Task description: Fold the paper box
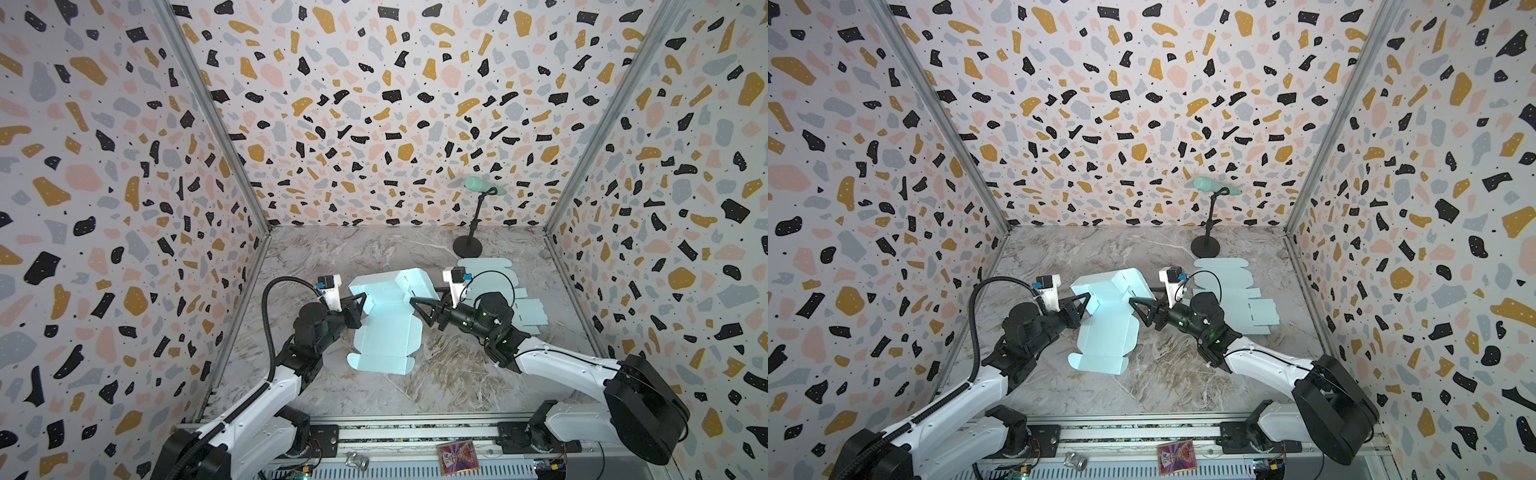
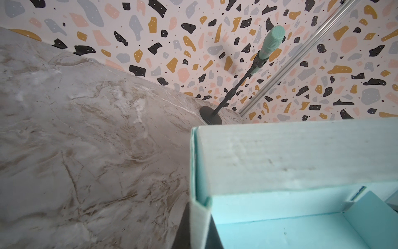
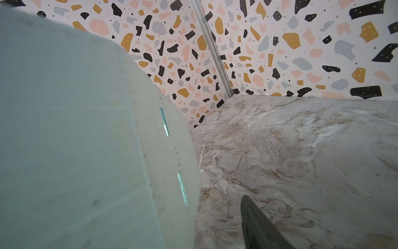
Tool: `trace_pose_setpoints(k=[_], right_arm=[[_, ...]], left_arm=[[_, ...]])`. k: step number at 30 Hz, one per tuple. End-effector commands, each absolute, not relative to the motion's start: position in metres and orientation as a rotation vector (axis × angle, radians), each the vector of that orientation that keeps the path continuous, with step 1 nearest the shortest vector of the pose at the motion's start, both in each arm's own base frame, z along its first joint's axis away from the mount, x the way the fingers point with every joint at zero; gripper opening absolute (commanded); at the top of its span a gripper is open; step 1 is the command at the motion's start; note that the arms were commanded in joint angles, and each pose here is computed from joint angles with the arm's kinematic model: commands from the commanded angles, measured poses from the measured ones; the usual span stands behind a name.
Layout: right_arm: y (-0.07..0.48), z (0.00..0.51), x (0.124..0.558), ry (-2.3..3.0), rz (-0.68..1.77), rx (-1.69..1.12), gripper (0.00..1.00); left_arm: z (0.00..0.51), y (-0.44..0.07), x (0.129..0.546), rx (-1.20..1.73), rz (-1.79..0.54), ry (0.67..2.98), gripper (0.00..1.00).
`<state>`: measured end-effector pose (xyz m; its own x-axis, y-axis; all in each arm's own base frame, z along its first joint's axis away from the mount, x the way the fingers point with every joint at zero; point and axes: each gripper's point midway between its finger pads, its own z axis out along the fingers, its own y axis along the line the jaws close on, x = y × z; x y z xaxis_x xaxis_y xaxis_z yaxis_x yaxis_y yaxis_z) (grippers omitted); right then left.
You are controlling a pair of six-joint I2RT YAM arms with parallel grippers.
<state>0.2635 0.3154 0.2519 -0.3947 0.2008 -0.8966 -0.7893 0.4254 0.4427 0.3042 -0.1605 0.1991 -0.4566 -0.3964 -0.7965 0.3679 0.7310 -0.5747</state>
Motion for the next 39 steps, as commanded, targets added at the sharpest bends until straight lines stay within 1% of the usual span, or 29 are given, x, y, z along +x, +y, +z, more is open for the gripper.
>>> trace_pose_setpoints(k=[1,5,11,17,19,21,26,33,39], right_arm=[[0.318,0.249,0.269,1.691,1.133,-0.524,0.63],[0.309,0.249,0.264,1.718,1.062,-0.550,0.63],[0.279,0.280,0.241,1.631,0.997,-0.588,0.65],[0.254,0.297,0.221,1.574,0.983,-0.641,0.65],[0.247,0.296,0.222,1.578,0.969,-0.633,0.64],[0.241,0.286,0.231,1.622,0.948,-0.616,0.61],[0.250,0.274,0.242,1.665,0.960,-0.649,0.55],[0.282,0.267,0.240,1.663,1.029,-0.762,0.52],[0.303,0.261,0.237,1.669,1.054,-0.813,0.44]], left_arm=[[0.216,-0.163,0.302,0.019,-0.895,1.782,0.00],[0.208,-0.159,0.305,-0.014,-0.864,1.812,0.00],[0.196,-0.155,0.312,-0.007,-0.848,1.878,0.00],[0.196,-0.159,0.315,0.057,-0.839,1.914,0.00],[0.197,-0.163,0.314,0.083,-0.846,1.920,0.00],[0.199,-0.165,0.313,0.105,-0.851,1.923,0.00],[0.192,-0.167,0.314,0.130,-0.838,1.953,0.00],[0.182,-0.167,0.315,0.134,-0.829,1.989,0.00],[0.174,-0.169,0.316,0.134,-0.837,2.007,0.00]])
